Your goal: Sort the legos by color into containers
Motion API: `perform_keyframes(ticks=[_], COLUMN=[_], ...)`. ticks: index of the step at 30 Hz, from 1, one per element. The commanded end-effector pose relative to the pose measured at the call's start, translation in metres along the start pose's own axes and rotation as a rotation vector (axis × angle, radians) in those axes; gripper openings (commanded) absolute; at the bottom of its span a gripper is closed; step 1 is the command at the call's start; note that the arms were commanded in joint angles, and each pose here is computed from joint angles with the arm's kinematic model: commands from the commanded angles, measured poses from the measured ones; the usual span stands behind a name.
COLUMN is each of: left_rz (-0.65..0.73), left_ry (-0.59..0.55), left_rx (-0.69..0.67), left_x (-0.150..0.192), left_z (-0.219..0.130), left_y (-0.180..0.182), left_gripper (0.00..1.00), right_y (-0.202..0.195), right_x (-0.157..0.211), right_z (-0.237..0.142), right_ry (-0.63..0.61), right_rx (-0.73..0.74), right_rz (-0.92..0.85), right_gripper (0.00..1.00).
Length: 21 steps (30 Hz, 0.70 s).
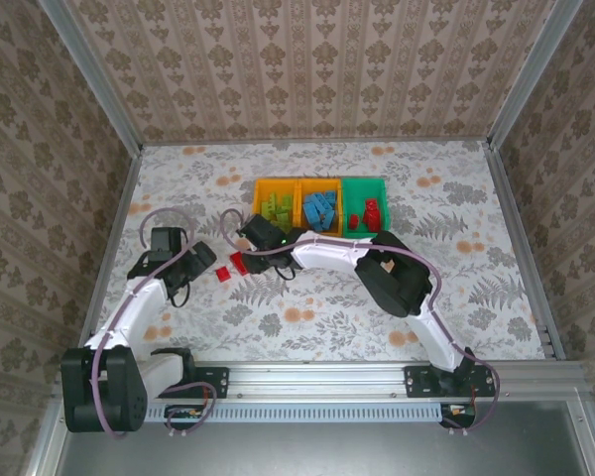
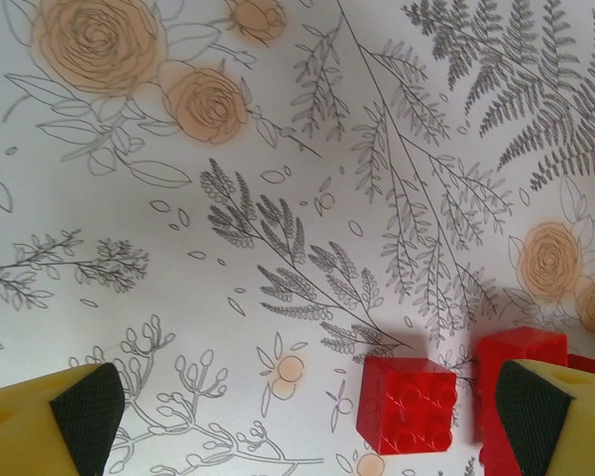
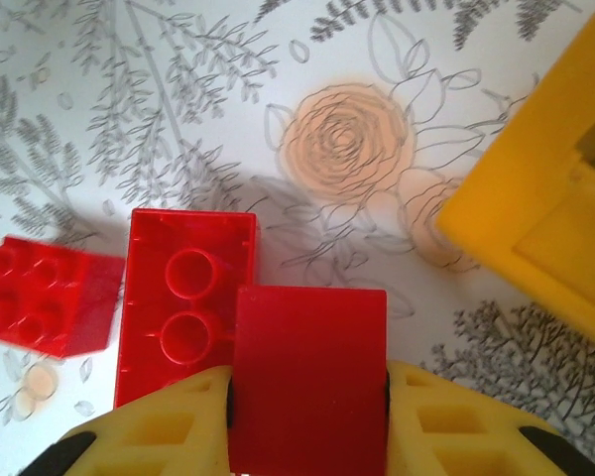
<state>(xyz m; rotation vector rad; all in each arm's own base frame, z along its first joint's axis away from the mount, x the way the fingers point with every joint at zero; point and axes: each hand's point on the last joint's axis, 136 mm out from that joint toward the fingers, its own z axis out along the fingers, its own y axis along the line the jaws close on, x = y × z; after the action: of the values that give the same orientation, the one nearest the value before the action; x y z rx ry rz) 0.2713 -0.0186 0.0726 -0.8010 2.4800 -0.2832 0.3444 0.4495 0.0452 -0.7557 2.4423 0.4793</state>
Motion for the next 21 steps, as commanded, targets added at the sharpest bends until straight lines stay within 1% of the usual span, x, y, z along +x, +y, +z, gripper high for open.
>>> perform_keyframes(ticks=[1, 4, 7, 10, 16, 18, 21], left_rz=[0.008, 0.031, 0.054, 0.079, 0.119, 0.132, 0.151], left_ry=[-0.001, 0.002, 0.003, 0.008, 0.032, 0.037, 0.049], left_rx=[0.013, 0.018, 0.019, 0.019, 0.022, 0.019, 0.015], left_x=[0.004, 0.005, 0.007, 0.01, 0.017, 0.018, 0.021], left_z=[0.0, 0.0, 0.001, 0.004, 0.013, 0.015, 0.018], left_y=[-0.004, -0.01, -0.016, -0.022, -0.037, -0.042, -0.046], left_gripper=[1.0, 1.0, 1.0, 1.0, 1.0, 1.0, 1.0], right_y=[0.02, 0.015, 0.002, -0.012, -0.035, -0.039, -0.041], right_x=[-0.013, -0.005, 0.012, 0.032, 0.078, 0.088, 0.099], right_z=[-0.031, -0.041, -0.052, -0.063, -0.067, -0.068, -0.067], right_ry=[-0.033, -0.025, -0.003, 0.019, 0.087, 0.097, 0.107], right_rx=[-0.068, -0.053, -0.01, 0.033, 0.11, 0.114, 0.114], right_rz=[-0.017, -0.011, -0.011, -0.012, 0.005, 0.02, 0.037], right_gripper=[0.22, 0.21, 0.21, 0.21, 0.21, 0.23, 0.3])
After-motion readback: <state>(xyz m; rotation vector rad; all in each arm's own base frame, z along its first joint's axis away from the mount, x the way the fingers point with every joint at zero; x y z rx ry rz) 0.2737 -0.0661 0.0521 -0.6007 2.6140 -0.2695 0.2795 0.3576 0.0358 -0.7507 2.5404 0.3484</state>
